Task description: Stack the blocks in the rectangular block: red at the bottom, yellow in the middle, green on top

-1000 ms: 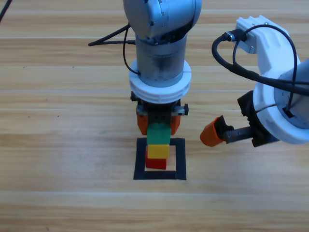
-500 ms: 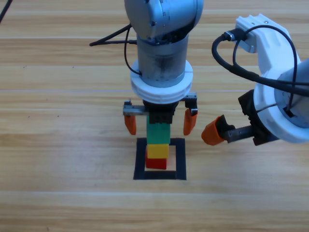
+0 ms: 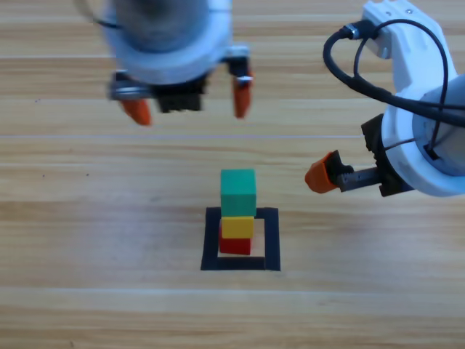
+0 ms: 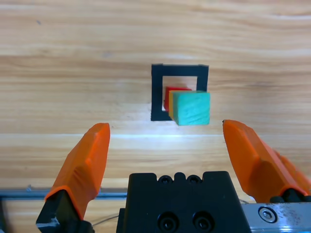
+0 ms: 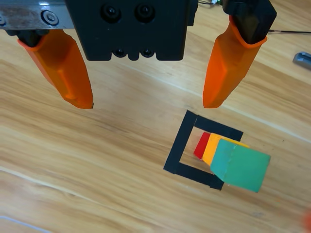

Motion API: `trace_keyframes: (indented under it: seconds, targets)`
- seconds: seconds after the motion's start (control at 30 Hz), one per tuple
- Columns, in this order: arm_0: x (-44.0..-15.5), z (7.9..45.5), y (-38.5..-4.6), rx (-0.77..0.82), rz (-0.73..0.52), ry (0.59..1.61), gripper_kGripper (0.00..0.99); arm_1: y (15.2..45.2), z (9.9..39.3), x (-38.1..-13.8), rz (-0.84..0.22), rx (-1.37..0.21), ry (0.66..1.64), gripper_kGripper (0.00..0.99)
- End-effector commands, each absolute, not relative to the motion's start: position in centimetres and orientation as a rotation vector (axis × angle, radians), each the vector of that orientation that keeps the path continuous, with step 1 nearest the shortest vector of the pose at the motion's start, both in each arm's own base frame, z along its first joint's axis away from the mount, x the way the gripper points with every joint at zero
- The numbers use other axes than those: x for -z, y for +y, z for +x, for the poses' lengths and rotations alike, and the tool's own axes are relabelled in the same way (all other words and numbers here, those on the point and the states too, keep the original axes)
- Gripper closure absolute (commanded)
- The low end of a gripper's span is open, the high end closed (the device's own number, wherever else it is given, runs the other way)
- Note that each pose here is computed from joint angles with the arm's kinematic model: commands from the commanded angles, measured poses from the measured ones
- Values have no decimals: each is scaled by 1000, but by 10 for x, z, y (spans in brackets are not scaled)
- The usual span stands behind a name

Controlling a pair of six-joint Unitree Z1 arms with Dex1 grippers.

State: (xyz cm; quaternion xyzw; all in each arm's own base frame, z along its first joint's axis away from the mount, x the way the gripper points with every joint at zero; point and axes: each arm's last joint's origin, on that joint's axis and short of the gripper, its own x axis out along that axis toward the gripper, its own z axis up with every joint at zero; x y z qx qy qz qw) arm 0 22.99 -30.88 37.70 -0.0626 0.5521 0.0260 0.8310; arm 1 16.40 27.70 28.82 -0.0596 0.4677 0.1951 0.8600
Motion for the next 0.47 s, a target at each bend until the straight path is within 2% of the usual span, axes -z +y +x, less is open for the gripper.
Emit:
trace_keyframes:
  seconds: [0.03, 0.1, 0.17, 0.3, 0.47]
  targets:
    - [-376, 149, -212, 90, -231, 1011, 0, 267, 169, -294, -96, -396, 953, 0]
    - [-365, 126, -173, 136, -271, 959, 0, 267, 169, -292, -94, -398, 957, 0]
    - [-356, 114, -153, 137, -269, 945, 0, 267, 169, -292, -94, -399, 960, 0]
    - [-337, 116, -155, 120, -197, 957, 0, 267, 169, -292, -92, -403, 962, 0]
    - [-322, 113, -150, 137, -165, 961, 0, 267, 168, -292, -94, -399, 960, 0]
